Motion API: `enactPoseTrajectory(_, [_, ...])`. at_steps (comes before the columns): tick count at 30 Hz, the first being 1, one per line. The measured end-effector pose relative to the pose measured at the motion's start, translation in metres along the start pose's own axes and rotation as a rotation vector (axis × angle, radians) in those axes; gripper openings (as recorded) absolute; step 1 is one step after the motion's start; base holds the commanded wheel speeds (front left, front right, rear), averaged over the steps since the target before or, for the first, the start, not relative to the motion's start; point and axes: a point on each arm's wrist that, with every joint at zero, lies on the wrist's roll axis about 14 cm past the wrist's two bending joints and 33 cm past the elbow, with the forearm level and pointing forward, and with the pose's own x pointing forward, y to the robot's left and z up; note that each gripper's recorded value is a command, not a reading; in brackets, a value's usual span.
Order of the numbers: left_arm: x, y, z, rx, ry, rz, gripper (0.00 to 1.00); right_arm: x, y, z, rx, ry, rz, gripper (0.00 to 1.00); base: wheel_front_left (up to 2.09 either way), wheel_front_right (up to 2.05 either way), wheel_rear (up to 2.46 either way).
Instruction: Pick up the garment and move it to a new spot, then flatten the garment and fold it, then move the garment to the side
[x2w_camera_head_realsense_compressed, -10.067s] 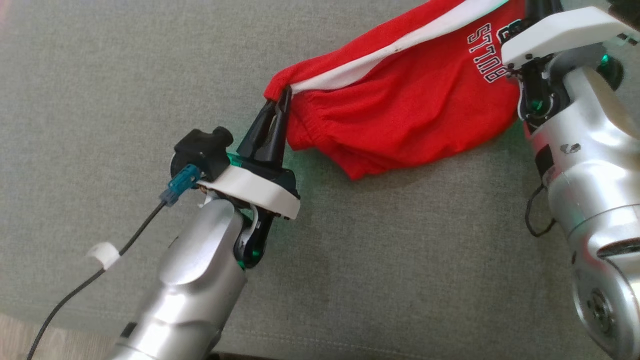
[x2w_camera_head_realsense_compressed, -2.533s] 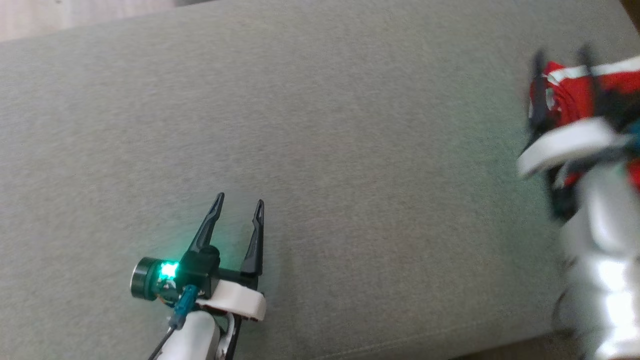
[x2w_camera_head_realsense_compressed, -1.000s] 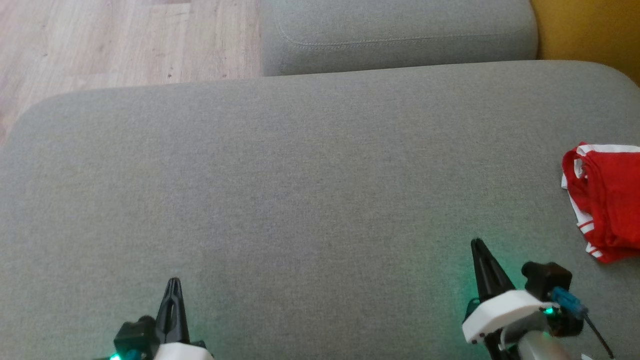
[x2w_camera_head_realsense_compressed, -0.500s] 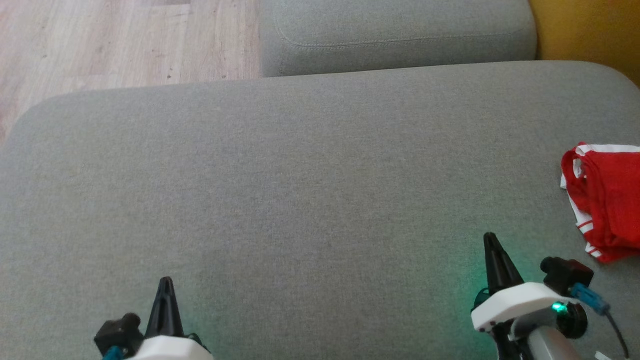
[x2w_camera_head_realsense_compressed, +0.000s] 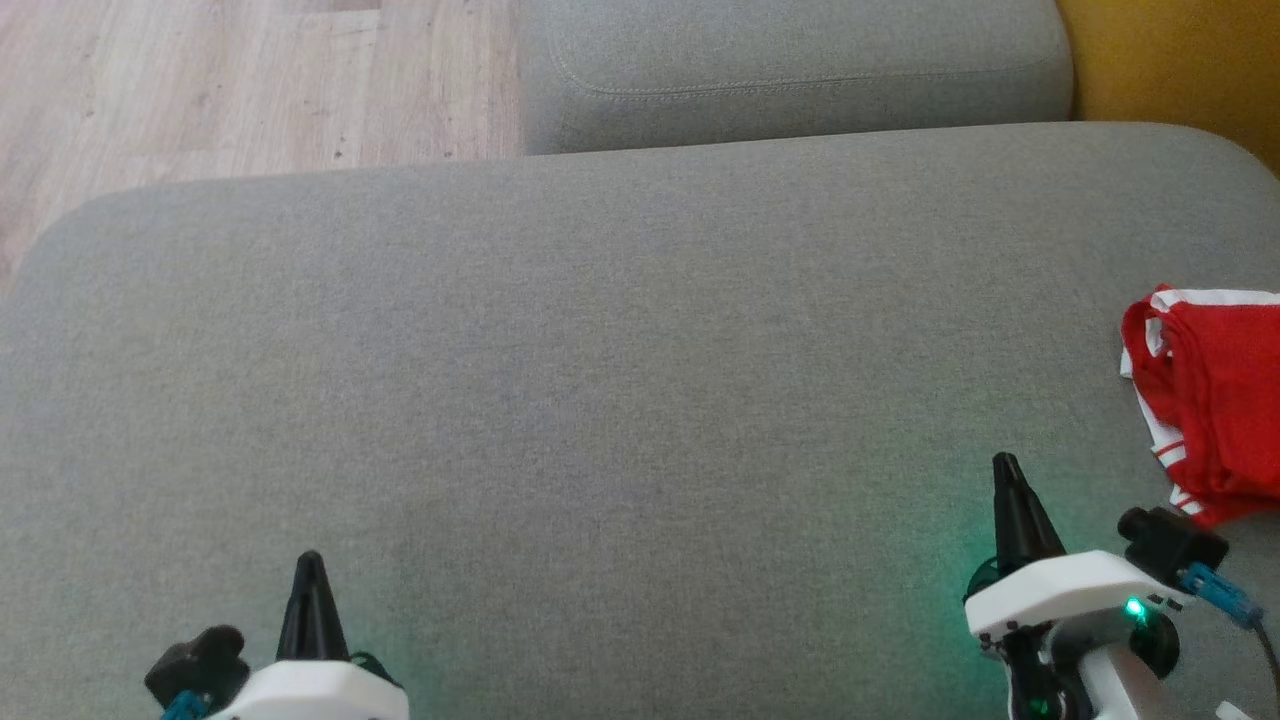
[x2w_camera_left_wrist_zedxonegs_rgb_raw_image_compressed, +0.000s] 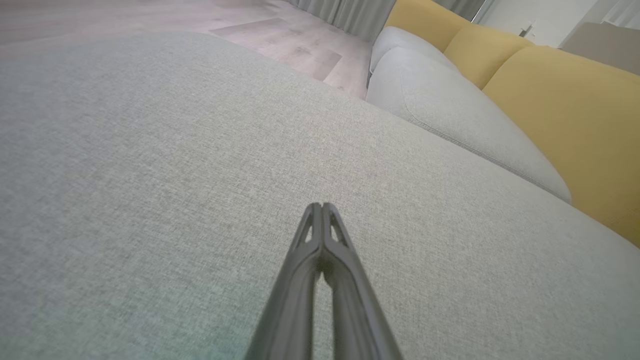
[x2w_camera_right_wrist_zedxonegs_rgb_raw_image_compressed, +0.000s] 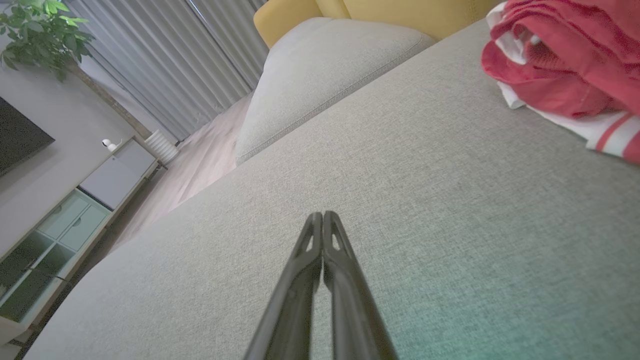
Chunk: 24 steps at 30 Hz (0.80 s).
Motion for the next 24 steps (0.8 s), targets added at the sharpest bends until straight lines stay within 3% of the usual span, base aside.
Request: enactPoseTrajectory(24, [0.004, -0.001, 0.010, -0.274, 0.008, -0.005, 0.00, 0.002, -0.005, 0.018, 0.260, -0.040, -0.024, 0.00, 0.00, 0.00, 0.00])
